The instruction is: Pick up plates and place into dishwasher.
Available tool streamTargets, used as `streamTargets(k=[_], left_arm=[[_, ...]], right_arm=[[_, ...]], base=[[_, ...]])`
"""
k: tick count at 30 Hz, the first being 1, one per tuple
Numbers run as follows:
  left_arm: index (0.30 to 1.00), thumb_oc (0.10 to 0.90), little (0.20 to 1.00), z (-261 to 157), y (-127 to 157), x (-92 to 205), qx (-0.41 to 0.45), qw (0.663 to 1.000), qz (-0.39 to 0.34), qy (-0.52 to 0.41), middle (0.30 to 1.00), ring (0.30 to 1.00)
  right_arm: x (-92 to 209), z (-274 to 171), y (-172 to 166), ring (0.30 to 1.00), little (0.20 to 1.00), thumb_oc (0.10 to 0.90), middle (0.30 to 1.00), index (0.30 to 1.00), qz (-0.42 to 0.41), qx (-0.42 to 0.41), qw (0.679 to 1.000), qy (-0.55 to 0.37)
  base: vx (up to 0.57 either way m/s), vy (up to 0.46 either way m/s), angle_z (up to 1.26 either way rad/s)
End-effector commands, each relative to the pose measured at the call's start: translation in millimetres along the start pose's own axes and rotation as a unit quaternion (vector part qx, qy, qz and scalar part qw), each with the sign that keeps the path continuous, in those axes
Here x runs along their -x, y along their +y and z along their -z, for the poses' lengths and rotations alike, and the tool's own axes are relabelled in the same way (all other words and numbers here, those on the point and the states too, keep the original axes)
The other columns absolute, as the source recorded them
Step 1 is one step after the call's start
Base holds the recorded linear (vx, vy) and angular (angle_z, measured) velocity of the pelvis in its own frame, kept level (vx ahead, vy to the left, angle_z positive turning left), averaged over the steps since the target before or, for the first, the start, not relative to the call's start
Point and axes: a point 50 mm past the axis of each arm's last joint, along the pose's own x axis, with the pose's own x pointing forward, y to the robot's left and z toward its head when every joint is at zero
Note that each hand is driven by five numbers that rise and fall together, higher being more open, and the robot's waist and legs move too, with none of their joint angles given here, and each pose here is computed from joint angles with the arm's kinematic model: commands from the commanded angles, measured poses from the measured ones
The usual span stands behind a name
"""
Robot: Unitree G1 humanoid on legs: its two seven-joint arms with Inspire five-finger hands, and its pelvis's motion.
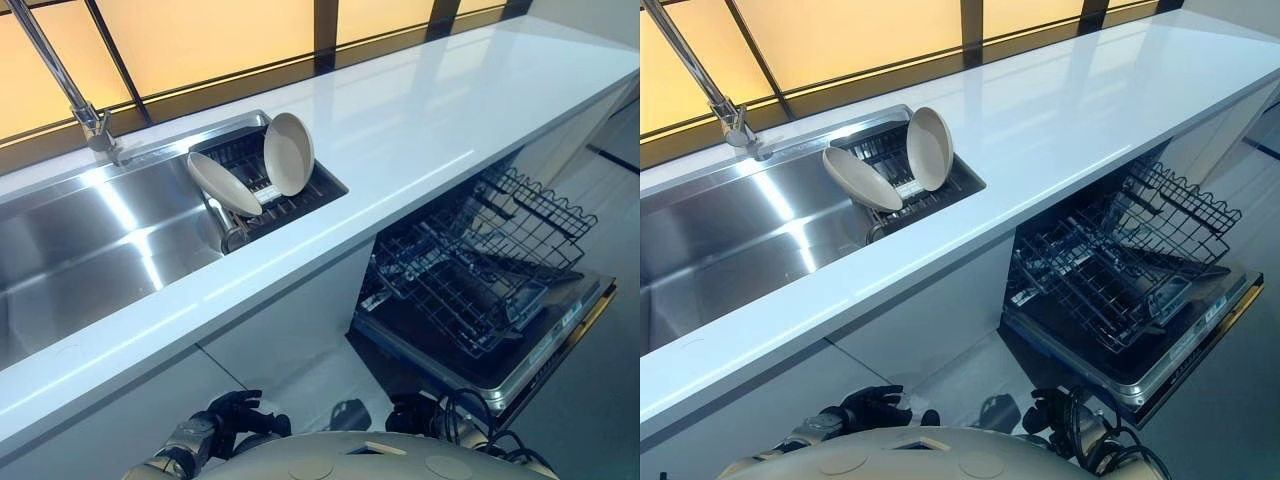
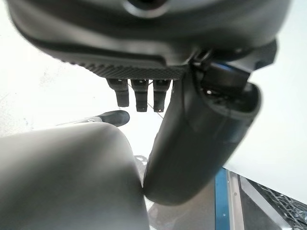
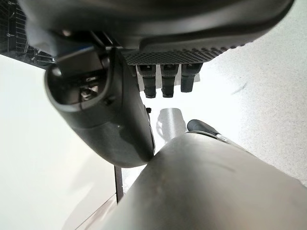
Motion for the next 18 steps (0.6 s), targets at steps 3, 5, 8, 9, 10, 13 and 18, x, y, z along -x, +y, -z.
streamTargets(k=[3, 5, 8, 9, 10, 13, 18], left_arm=[[0.900, 0.800, 0.900, -2.3, -10.2, -3.0, 0.000, 1.000, 0.026, 0.005, 0.900, 0.900], [0.900, 0.800, 0.900, -2.1, -9.5, -2.9, 0.001, 1.000, 0.023, 0.007, 0.900, 0.900], [0.900, 0.800, 0.900, -0.2, -10.1, -2.9, -0.003, 1.000, 0.023, 0.009, 0.900, 0.900], [0.900, 0.800, 0.900, 0.2, -9.8, -2.8, -0.004, 1.000, 0.022, 0.010, 0.900, 0.900], [0.900, 0.800, 0.900, -0.1, -9.7, -2.8, -0.006, 1.000, 0.022, 0.009, 0.900, 0.900], [0.900, 0.800, 0.900, -0.9, -9.1, -2.8, -0.009, 1.000, 0.021, 0.006, 0.900, 0.900], [0.900, 0.800, 0.900, -4.3, -9.9, -3.4, -0.011, 1.000, 0.023, 0.002, 0.900, 0.900]], right_arm=[[0.0, -0.2, 1.7, 0.900, 0.900, 0.800, 0.900, 0.900, -0.018, 0.049, 0.999, 0.007], [0.1, 0.3, 0.7, 0.900, 0.900, 0.800, 0.900, 0.900, -0.018, 0.048, 0.999, 0.008], [0.2, 1.5, 0.7, 0.900, 0.900, 0.800, 0.900, 0.900, -0.019, 0.047, 0.999, 0.009], [0.2, 1.8, 1.0, 0.900, 0.900, 0.800, 0.900, 0.900, -0.019, 0.046, 0.999, 0.009], [0.2, 2.0, 1.1, 0.900, 0.900, 0.800, 0.900, 0.900, -0.019, 0.045, 0.999, 0.008], [0.2, 1.8, 0.2, 0.900, 0.900, 0.800, 0.900, 0.900, -0.017, 0.044, 0.999, 0.007], [0.2, 2.8, 0.8, 0.900, 0.900, 0.800, 0.900, 0.900, -0.016, 0.044, 0.999, 0.009]], base=[[0.00, -0.002, -0.01], [0.01, -0.007, -0.03], [0.00, 0.000, 0.00], [0.00, 0.000, 0.00], [0.00, 0.000, 0.00], [0.00, 0.000, 0.00], [0.00, 0.000, 0.00]])
